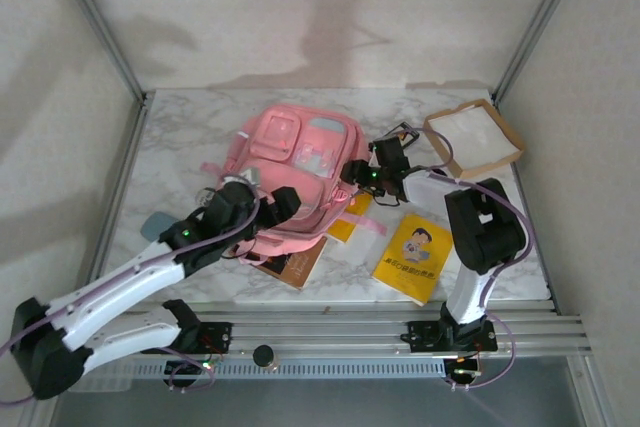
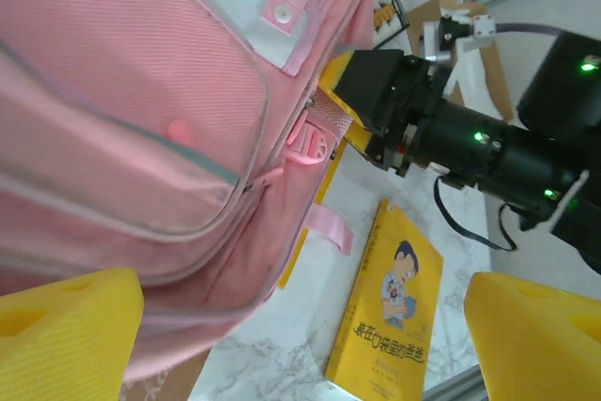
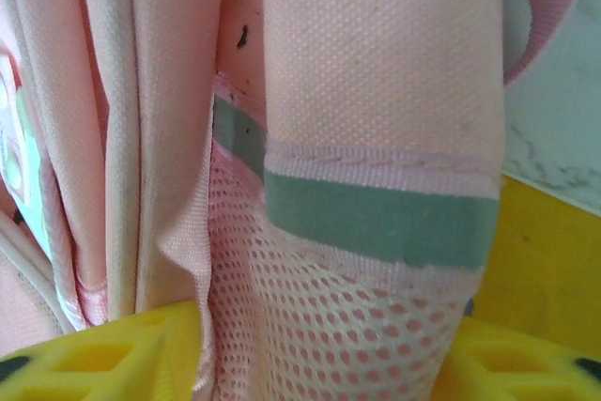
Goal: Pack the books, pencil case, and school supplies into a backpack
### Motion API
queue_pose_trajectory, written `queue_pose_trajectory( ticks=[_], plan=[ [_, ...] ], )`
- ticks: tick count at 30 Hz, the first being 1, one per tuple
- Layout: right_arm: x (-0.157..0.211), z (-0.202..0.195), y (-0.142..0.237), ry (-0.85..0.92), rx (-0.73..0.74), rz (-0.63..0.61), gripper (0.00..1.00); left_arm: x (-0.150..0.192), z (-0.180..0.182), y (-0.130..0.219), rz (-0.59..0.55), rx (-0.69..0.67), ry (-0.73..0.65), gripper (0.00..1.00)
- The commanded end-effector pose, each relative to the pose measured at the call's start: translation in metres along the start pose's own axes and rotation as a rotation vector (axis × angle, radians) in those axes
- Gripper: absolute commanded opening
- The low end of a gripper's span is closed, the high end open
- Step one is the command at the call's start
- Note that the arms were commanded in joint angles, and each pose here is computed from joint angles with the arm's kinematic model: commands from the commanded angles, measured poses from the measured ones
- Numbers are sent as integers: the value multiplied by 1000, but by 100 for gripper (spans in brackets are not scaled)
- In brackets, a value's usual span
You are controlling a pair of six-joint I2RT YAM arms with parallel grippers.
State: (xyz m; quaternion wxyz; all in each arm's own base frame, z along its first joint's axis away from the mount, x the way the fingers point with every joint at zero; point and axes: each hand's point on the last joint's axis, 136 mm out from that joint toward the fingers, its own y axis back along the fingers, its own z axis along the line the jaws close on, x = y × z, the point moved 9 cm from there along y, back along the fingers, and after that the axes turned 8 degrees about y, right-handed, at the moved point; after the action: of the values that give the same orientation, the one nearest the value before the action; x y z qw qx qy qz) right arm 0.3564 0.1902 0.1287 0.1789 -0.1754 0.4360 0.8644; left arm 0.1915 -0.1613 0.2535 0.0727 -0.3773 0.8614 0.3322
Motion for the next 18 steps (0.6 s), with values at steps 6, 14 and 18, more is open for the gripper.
queue_pose_trajectory(
  ticks=[6, 14, 18],
  plan=[
    [-19, 12, 9, 50, -67, -99, 23, 18, 63, 16, -51, -231, 92, 88],
    [-31, 31, 46, 64, -116, -224, 2, 26, 82, -26, -25, -285, 25, 88],
    [-29, 36, 69, 40, -118, -272, 0, 10, 78, -42, -89, -275, -10, 86]
  ],
)
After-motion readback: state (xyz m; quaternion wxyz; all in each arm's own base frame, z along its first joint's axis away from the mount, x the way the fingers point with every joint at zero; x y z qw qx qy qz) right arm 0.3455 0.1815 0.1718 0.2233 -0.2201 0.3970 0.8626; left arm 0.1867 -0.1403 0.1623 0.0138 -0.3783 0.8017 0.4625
